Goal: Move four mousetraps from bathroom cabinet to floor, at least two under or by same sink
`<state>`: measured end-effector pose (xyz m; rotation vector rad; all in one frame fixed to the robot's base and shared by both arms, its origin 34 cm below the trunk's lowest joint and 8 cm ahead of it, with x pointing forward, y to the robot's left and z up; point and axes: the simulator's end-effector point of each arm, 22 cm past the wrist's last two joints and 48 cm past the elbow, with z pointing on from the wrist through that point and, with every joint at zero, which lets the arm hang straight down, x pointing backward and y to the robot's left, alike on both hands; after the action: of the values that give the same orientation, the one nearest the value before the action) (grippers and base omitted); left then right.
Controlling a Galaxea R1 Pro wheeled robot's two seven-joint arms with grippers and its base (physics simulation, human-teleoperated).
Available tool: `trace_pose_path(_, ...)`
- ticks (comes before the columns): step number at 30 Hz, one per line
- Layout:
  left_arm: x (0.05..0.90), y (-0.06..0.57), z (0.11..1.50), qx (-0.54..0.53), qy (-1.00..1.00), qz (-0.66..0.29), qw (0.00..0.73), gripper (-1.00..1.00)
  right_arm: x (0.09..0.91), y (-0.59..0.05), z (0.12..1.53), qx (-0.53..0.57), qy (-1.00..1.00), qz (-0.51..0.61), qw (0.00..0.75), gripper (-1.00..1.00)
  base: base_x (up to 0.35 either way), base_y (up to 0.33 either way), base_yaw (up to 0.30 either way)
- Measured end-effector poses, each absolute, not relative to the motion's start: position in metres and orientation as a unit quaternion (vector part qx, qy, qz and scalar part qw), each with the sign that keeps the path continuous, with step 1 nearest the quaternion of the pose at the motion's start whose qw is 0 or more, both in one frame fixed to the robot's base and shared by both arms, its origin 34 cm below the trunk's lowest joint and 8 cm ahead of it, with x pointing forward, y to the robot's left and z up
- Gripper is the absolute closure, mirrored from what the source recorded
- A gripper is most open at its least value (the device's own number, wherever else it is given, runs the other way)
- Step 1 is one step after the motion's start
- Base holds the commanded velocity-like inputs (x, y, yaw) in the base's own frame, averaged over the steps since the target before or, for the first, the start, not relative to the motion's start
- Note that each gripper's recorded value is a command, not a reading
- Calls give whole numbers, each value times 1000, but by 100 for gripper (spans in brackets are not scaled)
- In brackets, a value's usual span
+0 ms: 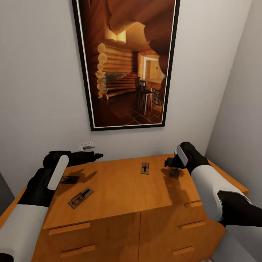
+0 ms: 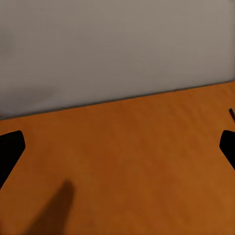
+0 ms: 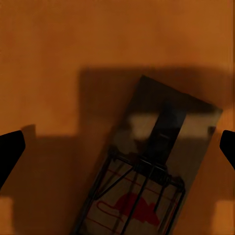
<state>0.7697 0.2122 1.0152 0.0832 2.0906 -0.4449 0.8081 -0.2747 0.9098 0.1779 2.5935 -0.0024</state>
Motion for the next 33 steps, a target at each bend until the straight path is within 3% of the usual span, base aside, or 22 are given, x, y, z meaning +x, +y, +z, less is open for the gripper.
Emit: trace_pose_path(33, 770, 211, 1015, 35, 857, -183, 480, -100, 808, -281, 910, 69, 961, -4, 268, -100, -39, 0, 0)
